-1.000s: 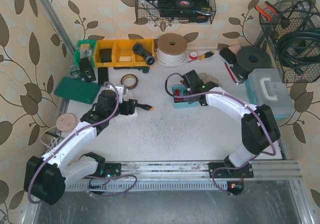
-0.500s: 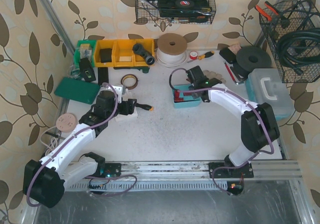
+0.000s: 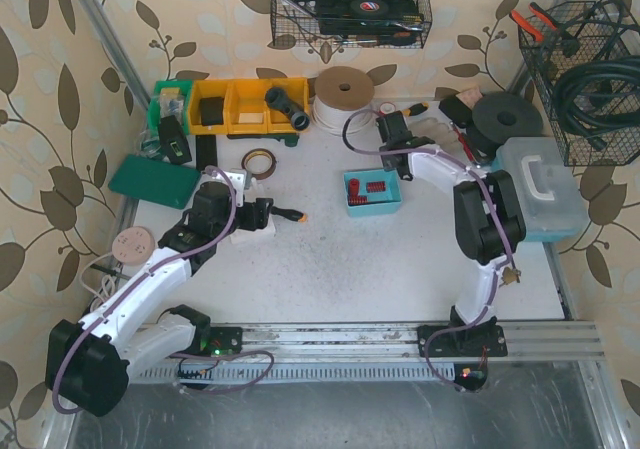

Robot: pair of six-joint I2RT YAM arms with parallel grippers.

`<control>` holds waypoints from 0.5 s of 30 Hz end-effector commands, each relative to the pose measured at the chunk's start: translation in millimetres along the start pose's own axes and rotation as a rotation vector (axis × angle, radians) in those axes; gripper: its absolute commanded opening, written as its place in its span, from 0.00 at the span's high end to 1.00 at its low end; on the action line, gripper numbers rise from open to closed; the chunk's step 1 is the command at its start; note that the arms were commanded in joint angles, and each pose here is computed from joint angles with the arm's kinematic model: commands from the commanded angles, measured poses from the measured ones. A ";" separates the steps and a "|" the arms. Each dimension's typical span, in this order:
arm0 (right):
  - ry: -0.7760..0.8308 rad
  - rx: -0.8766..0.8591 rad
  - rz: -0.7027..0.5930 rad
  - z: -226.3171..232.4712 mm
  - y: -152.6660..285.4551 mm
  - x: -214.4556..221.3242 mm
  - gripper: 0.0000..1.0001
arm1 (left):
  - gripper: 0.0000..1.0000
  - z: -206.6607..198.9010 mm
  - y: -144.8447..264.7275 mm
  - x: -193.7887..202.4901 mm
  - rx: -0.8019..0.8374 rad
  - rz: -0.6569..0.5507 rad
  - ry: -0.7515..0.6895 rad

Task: Install the large spring

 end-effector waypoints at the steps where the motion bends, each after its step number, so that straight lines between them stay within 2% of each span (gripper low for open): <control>1: -0.089 0.000 -0.036 -9.2 -17.3 -19.0 1.00 | 0.19 -5.8 1.5 -6.4 0.012 -0.023 -0.027; 2: -0.090 -0.012 -0.035 -8.6 -19.4 -21.0 0.99 | 0.19 -5.5 1.0 -6.1 0.011 -0.021 -0.027; 8: -0.100 -0.062 -0.034 -9.0 -8.8 -26.9 0.68 | 0.20 -2.8 -0.1 -5.7 -0.007 -0.017 -0.029; 15: -0.141 -0.120 -0.058 -23.5 43.5 -15.8 0.46 | 0.22 1.9 -1.4 -7.5 -0.043 -0.016 -0.020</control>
Point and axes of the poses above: each gripper's point midway between its finger pads, its own y axis back along the fingers, its own z axis along the line the jaws close on, x = y × z, the point moved 1 cm from there along y, back along the fingers, and after that the axes turned 11 degrees about y, right-handed, at the moved point
